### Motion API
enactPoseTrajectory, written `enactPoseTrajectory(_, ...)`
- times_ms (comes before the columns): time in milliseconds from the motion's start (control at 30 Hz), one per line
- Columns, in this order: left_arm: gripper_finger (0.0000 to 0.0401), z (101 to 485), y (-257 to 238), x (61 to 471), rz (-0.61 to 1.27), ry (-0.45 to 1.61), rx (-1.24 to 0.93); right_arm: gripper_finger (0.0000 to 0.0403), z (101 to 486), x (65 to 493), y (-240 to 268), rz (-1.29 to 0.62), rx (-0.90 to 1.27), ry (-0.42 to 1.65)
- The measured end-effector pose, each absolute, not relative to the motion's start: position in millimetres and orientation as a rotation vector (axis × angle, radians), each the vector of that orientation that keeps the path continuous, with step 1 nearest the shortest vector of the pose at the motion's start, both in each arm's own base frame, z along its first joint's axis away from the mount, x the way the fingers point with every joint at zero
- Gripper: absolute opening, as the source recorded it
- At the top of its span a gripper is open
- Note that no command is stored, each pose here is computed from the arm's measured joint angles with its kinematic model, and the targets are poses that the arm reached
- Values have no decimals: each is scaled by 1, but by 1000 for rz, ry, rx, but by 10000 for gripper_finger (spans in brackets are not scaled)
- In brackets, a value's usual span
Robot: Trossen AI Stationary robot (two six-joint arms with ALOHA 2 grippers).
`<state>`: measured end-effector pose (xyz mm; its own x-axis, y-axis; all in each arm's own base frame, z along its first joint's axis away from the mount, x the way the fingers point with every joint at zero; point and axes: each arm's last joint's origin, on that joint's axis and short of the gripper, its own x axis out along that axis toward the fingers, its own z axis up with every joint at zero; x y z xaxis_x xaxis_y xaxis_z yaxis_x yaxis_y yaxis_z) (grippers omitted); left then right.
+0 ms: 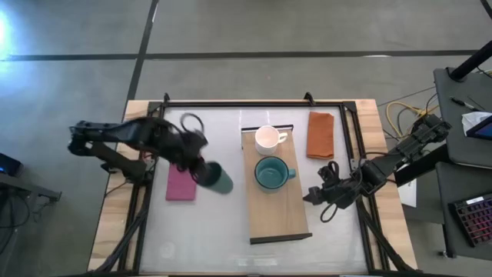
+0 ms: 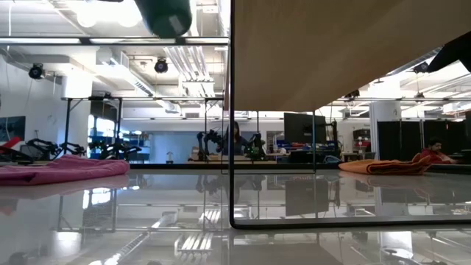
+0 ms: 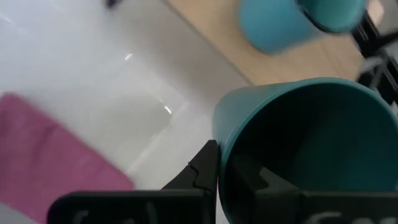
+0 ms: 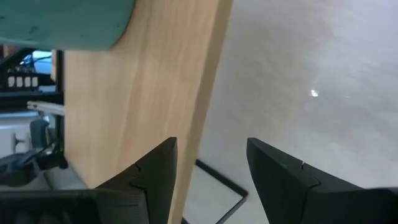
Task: Stack small to large cups/mugs on shelf
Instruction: Put the blue cup on the shelf
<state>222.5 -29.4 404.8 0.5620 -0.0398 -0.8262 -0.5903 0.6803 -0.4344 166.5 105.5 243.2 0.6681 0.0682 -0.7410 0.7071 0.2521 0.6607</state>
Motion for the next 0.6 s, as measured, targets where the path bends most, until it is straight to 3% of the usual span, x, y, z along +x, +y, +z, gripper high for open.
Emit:
enactPoseTrajectory(267,0,418,-83,287,193,957,-661,187,253,171,109,-385,1218,725)
enactPoseTrajectory(600,0,426,-105,348,29,904,-416,187,296,176,115,-203,1094,666)
